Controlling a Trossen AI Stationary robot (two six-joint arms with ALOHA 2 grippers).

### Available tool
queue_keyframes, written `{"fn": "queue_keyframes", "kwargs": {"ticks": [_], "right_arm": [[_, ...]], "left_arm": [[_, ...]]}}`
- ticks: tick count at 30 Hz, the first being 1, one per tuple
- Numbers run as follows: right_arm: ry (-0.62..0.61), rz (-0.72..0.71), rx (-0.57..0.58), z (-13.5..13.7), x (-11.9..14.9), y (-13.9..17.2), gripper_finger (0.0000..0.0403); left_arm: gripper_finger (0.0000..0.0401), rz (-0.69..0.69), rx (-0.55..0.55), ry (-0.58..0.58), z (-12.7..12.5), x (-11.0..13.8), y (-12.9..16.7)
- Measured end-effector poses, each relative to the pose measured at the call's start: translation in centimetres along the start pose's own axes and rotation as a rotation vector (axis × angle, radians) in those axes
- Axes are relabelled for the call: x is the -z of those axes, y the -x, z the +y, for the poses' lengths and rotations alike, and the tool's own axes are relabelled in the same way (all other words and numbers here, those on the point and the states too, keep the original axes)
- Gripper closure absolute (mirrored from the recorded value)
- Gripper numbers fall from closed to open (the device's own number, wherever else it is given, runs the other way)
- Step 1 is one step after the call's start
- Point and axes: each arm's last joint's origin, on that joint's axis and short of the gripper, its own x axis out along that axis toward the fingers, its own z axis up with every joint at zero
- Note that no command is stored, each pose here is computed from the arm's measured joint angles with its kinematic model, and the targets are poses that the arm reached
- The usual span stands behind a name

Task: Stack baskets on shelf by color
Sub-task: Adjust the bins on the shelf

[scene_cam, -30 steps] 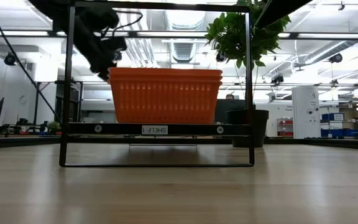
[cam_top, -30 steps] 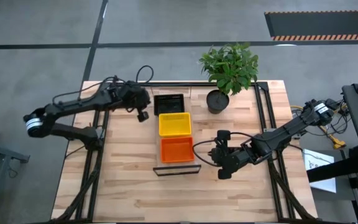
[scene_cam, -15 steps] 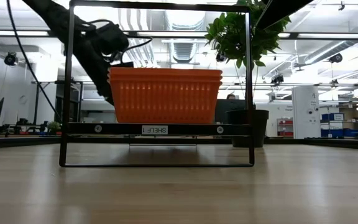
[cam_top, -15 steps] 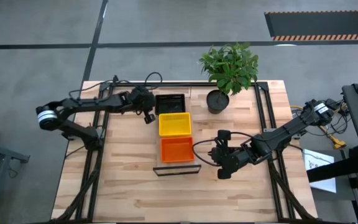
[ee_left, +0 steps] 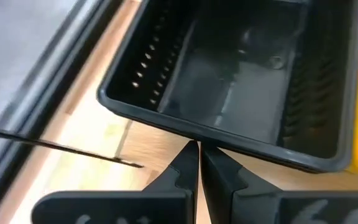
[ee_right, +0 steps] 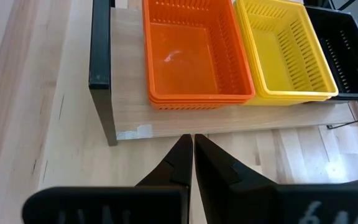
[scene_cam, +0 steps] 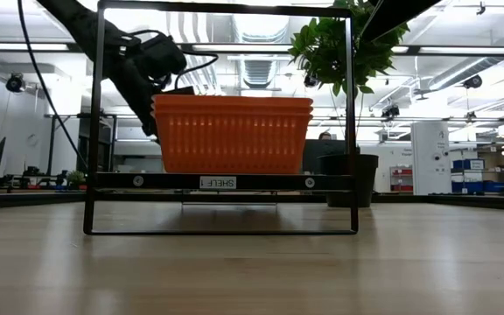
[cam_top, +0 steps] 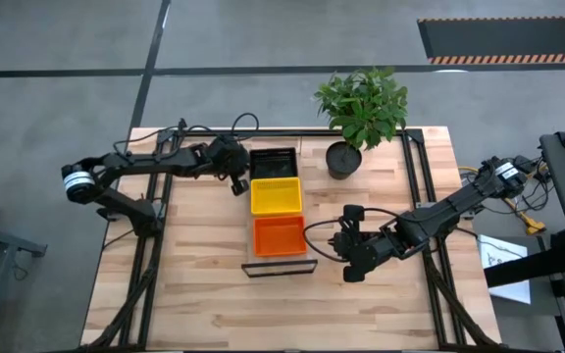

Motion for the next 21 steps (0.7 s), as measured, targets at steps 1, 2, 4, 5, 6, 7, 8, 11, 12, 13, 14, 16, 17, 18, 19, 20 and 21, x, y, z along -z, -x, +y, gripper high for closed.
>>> {"fn": "queue_keyframes", "kwargs": {"ticks": [1, 2, 4, 5, 6, 7, 8, 11, 12, 13, 14, 16, 17, 18, 19, 20, 21], "right_arm": [[0.0, 0.0, 0.0, 0.0, 0.0, 0.0, 0.0394], [0.0, 0.0, 0.0, 0.0, 0.0, 0.0, 0.0394], [0.0, 0.0, 0.0, 0.0, 0.0, 0.0, 0.0394], [0.0, 0.0, 0.0, 0.0, 0.0, 0.0, 0.0394], [0.0, 0.0, 0.0, 0.0, 0.0, 0.0, 0.0394], [0.0, 0.0, 0.0, 0.0, 0.0, 0.0, 0.0394], [0.0, 0.0, 0.0, 0.0, 0.0, 0.0, 0.0394], [0.0, 0.0, 0.0, 0.0, 0.0, 0.0, 0.0394], [0.0, 0.0, 0.0, 0.0, 0.0, 0.0, 0.0394], [0.0, 0.0, 0.0, 0.0, 0.0, 0.0, 0.0394], [0.0, 0.0, 0.0, 0.0, 0.0, 0.0, 0.0394], [0.014, 0.005, 0.003, 0.0, 0.2, -0.1, 0.0394], [0.023, 0.01, 0.005, 0.0, 0.3, -0.3, 0.0394], [0.029, 0.017, 0.013, 0.0, 0.6, -0.4, 0.0394], [0.034, 0.023, 0.026, 0.0, 0.8, -0.6, 0.0394], [0.038, 0.027, 0.043, 0.0, 1.1, -0.8, 0.0394], [0.04, 0.03, 0.061, 0.0, 1.4, -1.0, 0.0394]], "left_arm": [[0.0401, 0.0, 0.008, 0.009, 0.0, 0.0, 0.0], [0.0401, -0.001, 0.011, 0.011, -0.1, 0.0, 0.0], [0.0401, -0.002, 0.014, 0.012, -0.1, 0.0, 0.0], [0.0401, -0.002, 0.014, 0.012, -0.1, 0.0, 0.0], [0.0401, -0.002, 0.014, 0.012, -0.1, 0.0, 0.0], [0.0401, -0.004, 0.013, 0.013, 0.0, 0.0, 0.0], [0.0401, -0.009, 0.012, 0.013, 0.0, -0.1, 0.0], [0.0401, -0.039, 0.007, 0.014, 0.0, -0.4, 0.0], [0.0401, -0.042, 0.007, 0.014, 0.0, -0.4, 0.0], [0.0401, -0.04, 0.007, 0.016, 0.0, -0.4, 0.1], [0.0401, -0.033, 0.005, 0.028, 0.0, -0.3, 0.1], [0.0401, -0.026, -0.001, 0.065, 0.1, -0.3, 0.6], [0.0401, -0.028, -0.001, 0.08, 0.1, -0.3, 1.0], [0.0401, -0.031, -0.001, 0.094, 0.1, -0.3, 1.4], [0.0401, -0.027, 0.001, 0.109, 0.0, -0.3, 1.9], [0.0401, -0.034, 0.004, 0.116, 0.0, -0.3, 2.5], [0.0401, -0.051, 0.008, 0.125, -0.2, -0.4, 3.1]]}}
